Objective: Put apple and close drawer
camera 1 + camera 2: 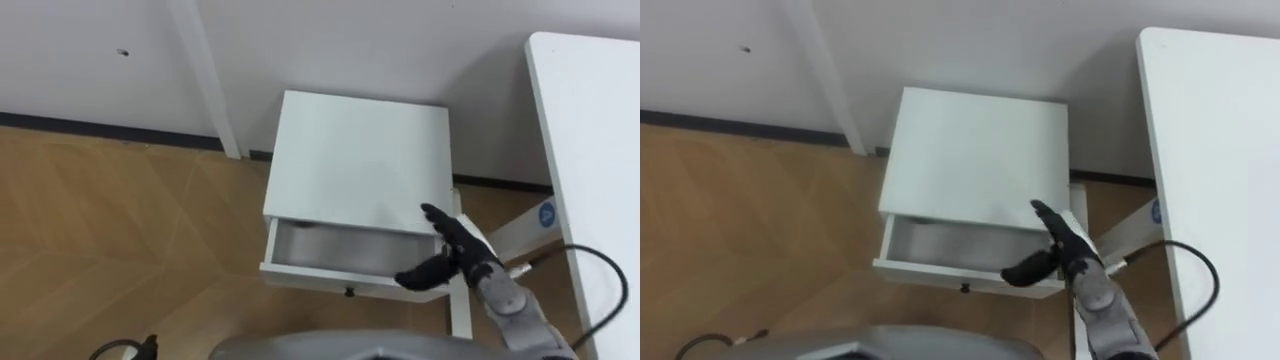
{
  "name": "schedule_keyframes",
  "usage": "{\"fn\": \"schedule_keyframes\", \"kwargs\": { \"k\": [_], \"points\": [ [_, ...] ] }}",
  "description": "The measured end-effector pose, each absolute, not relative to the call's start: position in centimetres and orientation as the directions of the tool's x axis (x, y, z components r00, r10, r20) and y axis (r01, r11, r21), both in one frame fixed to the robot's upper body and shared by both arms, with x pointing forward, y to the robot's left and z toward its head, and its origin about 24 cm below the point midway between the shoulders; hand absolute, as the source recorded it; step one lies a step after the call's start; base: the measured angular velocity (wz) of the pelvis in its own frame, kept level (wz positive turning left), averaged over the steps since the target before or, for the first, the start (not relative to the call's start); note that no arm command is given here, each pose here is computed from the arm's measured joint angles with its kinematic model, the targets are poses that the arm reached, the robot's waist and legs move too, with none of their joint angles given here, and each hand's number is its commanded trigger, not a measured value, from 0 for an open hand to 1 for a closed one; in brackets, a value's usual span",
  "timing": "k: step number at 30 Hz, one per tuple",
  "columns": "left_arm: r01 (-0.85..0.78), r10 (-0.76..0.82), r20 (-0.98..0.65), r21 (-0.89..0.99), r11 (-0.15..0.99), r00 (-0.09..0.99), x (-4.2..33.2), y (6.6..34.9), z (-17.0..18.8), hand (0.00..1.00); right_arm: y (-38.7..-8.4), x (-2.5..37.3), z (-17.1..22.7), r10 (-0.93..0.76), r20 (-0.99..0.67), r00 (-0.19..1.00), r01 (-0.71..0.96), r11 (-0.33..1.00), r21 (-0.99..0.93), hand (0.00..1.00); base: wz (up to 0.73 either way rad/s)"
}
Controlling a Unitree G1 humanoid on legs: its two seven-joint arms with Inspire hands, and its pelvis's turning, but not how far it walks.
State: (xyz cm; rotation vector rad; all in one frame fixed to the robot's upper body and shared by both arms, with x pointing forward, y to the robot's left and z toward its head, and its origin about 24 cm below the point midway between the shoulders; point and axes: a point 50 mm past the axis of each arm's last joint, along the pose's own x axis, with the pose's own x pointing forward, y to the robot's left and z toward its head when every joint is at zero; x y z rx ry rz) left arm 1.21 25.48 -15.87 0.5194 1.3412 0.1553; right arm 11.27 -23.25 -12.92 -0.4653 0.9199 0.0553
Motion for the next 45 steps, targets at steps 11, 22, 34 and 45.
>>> {"fn": "schedule_keyframes", "kwargs": {
  "k": [11,22,34,45],
  "points": [
    [0.155,0.385,-0.899,0.420,0.894,0.210,2.0,25.7,-16.1,0.00,-28.9,0.9,-15.1,-0.406,-0.891,0.203,-0.115,0.894,-0.434,0.00,0.07],
    [0.160,0.410,-0.904,0.426,0.890,0.125,2.0,26.2,-16.2,0.00,-26.4,-3.8,-16.1,-0.320,-0.947,0.020,0.053,0.946,-0.319,0.00,-0.06],
    [0.157,0.426,-0.900,0.436,0.886,0.096,0.1,27.1,-16.0,0.00,-27.0,-3.3,-16.0,-0.357,-0.934,-0.024,0.206,0.912,-0.354,0.00,0.04],
    [0.140,0.443,-0.890,0.454,0.880,0.106,-0.5,26.7,-16.0,0.00,-26.9,-4.4,-16.0,-0.350,-0.935,-0.061,0.214,0.910,-0.355,0.00,-0.10]
  ]
}}
